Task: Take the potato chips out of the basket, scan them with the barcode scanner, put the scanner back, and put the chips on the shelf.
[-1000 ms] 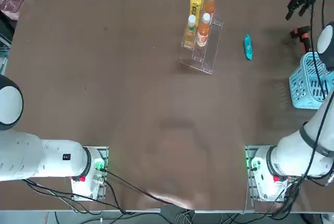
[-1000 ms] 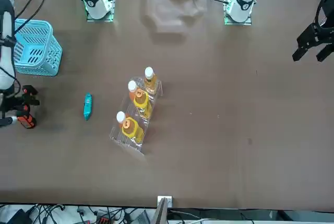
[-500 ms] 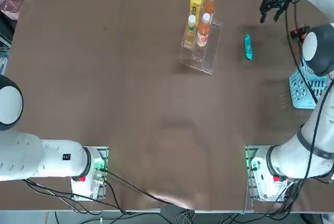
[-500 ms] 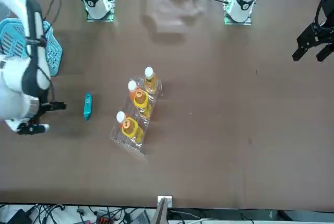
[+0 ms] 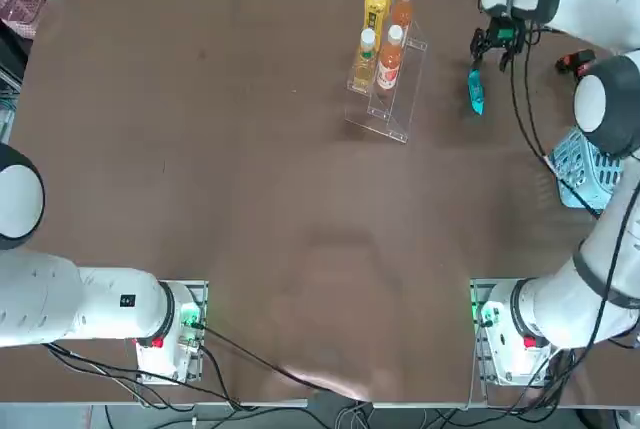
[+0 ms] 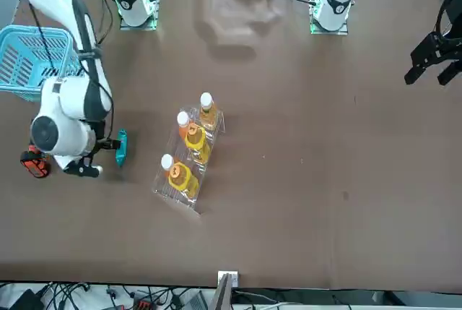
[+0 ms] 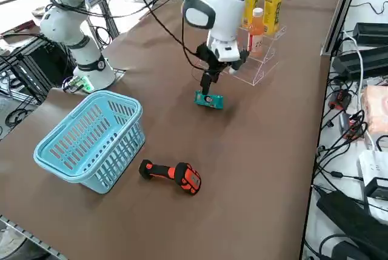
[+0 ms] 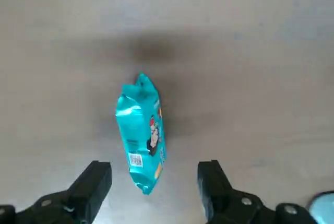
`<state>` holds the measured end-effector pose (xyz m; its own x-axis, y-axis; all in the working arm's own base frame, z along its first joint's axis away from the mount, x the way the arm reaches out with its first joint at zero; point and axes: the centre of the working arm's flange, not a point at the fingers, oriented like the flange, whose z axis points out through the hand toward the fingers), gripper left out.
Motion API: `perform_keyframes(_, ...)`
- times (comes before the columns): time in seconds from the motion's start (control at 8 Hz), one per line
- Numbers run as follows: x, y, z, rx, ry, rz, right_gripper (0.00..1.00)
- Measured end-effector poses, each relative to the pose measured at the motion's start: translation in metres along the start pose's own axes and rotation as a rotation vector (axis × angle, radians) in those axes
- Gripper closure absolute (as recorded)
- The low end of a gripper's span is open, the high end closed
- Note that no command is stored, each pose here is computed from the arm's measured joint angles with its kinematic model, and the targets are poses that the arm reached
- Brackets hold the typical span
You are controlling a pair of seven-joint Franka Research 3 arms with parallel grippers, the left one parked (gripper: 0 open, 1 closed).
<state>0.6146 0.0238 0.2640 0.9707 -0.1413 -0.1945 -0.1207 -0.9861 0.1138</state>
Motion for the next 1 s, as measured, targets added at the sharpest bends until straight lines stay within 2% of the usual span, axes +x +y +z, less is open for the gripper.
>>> perform_keyframes(0.38, -0.03, -0.016, 0.021, -0.029, -0.012, 0.082, 0.0)
perform_keyframes(1.0, -0.039, -0.019, 0.041, -0.031, 0.026, 0.105, 0.0)
